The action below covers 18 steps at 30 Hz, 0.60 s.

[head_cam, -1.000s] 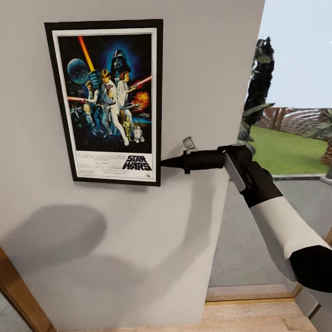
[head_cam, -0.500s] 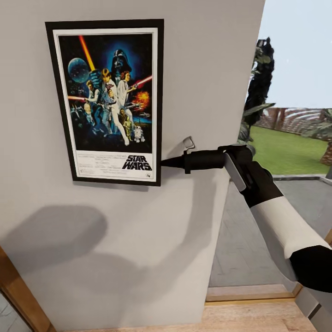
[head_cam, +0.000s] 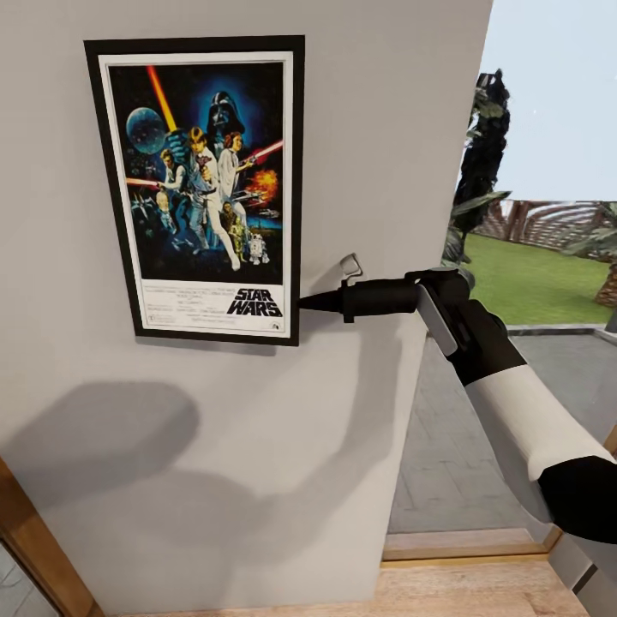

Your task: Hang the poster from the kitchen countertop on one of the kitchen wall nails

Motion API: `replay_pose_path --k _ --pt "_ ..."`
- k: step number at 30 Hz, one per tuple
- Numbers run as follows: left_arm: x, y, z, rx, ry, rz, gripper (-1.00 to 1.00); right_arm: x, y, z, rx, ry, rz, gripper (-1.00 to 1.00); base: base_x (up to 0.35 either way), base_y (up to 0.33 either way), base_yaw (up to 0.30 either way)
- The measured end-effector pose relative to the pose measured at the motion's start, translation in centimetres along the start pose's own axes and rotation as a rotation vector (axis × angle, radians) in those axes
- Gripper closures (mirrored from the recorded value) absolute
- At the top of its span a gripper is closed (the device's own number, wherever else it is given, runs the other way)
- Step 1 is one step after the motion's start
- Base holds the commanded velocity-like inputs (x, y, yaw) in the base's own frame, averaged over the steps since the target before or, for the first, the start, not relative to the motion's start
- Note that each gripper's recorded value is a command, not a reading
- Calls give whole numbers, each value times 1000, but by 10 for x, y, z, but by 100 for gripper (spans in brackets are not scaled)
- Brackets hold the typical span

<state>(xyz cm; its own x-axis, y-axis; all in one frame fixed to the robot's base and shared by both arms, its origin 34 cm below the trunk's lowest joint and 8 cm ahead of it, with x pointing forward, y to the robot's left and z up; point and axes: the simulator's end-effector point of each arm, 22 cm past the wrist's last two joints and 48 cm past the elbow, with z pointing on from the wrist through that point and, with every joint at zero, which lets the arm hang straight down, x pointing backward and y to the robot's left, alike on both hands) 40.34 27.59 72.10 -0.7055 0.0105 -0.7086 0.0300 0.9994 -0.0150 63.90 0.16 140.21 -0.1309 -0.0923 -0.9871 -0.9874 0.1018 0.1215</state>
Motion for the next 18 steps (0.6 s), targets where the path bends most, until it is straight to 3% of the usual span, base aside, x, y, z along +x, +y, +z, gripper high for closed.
replay_pose_path --k 7,11,18 --pt "0 0 0 0 0 0 -100 0 0 0 1 0 -1 100 0 0 0" --pt "0 1 0 -1 0 1 -100 -3 2 0 12 8 -39 100 0 0 0" --pt "0 0 0 0 0 0 -100 -4 3 0 11 7 -46 100 0 0 0"
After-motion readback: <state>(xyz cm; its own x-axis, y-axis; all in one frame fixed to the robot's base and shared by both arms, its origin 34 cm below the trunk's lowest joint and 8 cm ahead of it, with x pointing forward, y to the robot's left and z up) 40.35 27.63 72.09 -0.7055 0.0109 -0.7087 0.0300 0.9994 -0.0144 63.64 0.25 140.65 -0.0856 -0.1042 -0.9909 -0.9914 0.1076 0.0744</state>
